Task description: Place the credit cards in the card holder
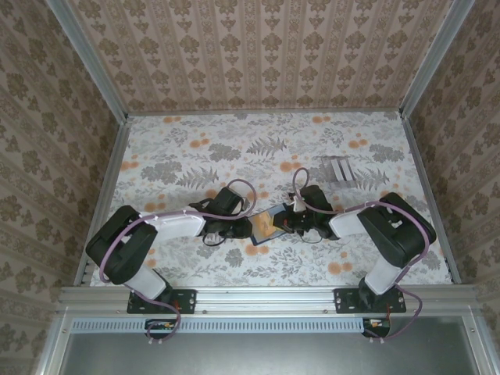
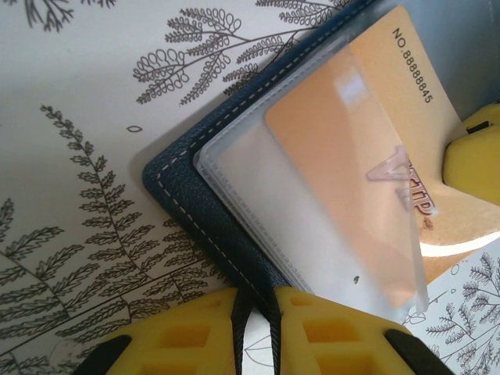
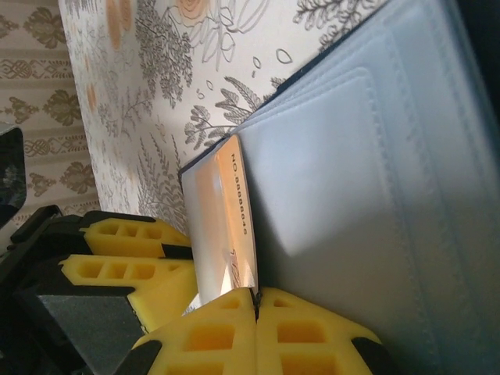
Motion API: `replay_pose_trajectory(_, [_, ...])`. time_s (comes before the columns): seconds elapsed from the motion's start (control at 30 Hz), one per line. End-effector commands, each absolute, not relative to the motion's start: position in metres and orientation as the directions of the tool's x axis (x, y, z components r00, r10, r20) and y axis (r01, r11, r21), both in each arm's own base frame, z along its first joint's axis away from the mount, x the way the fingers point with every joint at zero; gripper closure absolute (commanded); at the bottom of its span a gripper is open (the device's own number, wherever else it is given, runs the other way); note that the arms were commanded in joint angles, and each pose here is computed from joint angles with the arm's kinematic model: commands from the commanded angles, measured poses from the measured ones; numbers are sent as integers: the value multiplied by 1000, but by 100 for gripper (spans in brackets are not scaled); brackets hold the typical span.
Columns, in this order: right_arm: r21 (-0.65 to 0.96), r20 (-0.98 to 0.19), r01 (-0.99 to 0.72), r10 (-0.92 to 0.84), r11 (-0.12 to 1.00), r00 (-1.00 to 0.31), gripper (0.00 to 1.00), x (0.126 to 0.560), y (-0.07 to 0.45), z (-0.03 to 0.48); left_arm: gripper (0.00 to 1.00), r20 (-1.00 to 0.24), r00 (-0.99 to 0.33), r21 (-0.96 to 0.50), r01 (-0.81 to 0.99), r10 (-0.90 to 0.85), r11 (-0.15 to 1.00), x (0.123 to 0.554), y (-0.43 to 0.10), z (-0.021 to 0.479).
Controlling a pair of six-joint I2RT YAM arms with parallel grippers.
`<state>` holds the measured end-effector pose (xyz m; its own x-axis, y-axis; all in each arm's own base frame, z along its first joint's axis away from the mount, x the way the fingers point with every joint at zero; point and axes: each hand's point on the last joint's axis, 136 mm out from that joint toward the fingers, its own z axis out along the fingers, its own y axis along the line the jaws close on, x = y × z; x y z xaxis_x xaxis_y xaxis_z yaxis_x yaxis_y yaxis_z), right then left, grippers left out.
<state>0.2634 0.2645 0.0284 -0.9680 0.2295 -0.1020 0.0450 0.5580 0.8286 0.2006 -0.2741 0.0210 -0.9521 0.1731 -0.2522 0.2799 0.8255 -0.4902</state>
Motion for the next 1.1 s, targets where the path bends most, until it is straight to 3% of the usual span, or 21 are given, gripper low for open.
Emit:
replay_pose_trajectory(0.0, [796, -61, 94, 233, 598, -971, 100, 251, 265, 5, 80, -252, -953, -510, 281, 171, 813, 200, -282, 20])
replay_pose_trajectory(0.33, [796, -59, 4, 85, 605, -995, 100, 226, 284, 6, 81, -274, -945, -471, 296, 181, 831, 205, -278, 22])
replay_pose_trajectory(0.5, [768, -87, -30, 58, 640, -995, 90, 223, 278, 11, 81, -278, -944, -460, 295, 180, 837, 207, -276, 24])
replay_pose_trajectory(0.67, [645, -186, -104, 23, 757, -982, 77, 229, 256, 25, 81, -259, -948, -424, 284, 186, 860, 207, -270, 18])
replay_pose_trajectory(0.83, [564, -245, -159, -20, 811, -969, 71, 231, 242, 37, 81, -253, -949, -428, 286, 190, 857, 207, -272, 15])
replay_pose_trajectory(1.07, [527, -242, -169, -44, 833, -969, 64, 226, 256, 41, 80, -247, -955, -488, 271, 166, 830, 203, -277, 20])
